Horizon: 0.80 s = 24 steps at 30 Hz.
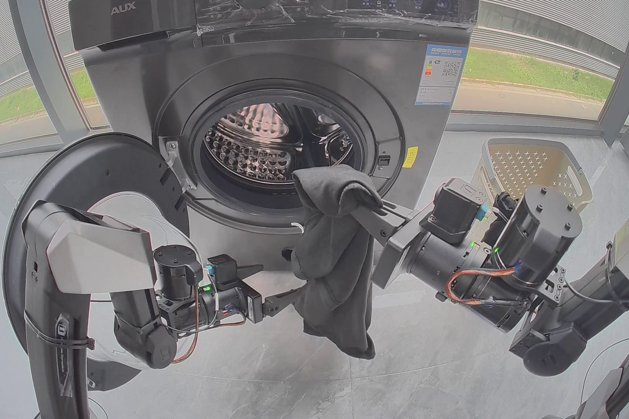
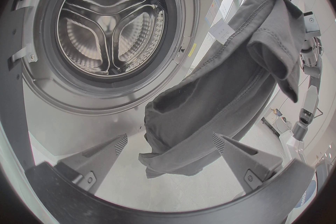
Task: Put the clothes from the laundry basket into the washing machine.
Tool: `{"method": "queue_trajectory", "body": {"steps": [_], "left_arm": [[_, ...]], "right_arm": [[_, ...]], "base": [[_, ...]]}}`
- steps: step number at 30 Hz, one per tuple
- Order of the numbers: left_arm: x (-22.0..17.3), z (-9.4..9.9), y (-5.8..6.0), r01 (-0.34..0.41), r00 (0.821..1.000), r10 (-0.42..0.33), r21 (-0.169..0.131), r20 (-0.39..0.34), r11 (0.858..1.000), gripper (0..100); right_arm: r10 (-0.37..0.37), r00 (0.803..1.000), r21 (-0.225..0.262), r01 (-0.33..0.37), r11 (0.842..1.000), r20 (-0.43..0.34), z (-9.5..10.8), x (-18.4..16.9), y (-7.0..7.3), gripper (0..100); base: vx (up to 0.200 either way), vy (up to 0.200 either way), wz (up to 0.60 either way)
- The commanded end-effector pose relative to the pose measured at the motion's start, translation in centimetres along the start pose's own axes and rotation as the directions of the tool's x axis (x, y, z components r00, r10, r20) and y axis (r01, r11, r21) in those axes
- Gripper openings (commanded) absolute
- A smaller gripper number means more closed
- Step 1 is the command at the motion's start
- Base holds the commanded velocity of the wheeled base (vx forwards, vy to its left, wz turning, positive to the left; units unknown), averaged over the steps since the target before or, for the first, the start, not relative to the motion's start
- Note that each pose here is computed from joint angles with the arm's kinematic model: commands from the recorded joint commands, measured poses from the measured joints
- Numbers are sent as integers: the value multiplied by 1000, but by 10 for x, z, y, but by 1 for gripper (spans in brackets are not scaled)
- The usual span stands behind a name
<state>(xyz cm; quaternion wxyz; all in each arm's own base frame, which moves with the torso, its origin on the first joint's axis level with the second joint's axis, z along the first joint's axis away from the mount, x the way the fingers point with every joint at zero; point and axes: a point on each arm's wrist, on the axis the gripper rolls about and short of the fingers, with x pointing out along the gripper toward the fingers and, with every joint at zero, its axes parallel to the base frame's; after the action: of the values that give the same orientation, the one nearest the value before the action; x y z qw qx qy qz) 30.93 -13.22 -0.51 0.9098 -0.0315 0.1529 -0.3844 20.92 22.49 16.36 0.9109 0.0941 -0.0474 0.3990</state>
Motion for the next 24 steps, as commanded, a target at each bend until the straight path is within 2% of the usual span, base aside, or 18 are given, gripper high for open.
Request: {"method": "queue_trajectory", "body": {"steps": [1, 7, 14, 19, 24], "left_arm": [[12, -3, 5, 2, 1000, -2, 8, 17, 1000, 100], [30, -3, 14, -39, 998, 38, 22, 57, 999, 100], [47, -3, 20, -26, 995, 22, 44, 95, 999, 100], [58, 0, 25, -28, 991, 13, 108, 131, 994, 100], [60, 0, 24, 14, 991, -32, 128, 132, 992, 100]], "right_arm": [[9, 1000, 2, -9, 1000, 1, 0, 0, 3, 0], [15, 1000, 4, -15, 1000, -5, -2, -3, 4, 0], [12, 1000, 4, -12, 1000, -21, -5, -7, 4, 0], [12, 999, 4, -12, 1000, -37, -8, -10, 3, 0], [11, 999, 4, -11, 1000, -44, -11, -10, 3, 0]], "base": [[0, 0, 0], [0, 0, 0], [0, 0, 0], [0, 0, 0], [0, 0, 0]]}}
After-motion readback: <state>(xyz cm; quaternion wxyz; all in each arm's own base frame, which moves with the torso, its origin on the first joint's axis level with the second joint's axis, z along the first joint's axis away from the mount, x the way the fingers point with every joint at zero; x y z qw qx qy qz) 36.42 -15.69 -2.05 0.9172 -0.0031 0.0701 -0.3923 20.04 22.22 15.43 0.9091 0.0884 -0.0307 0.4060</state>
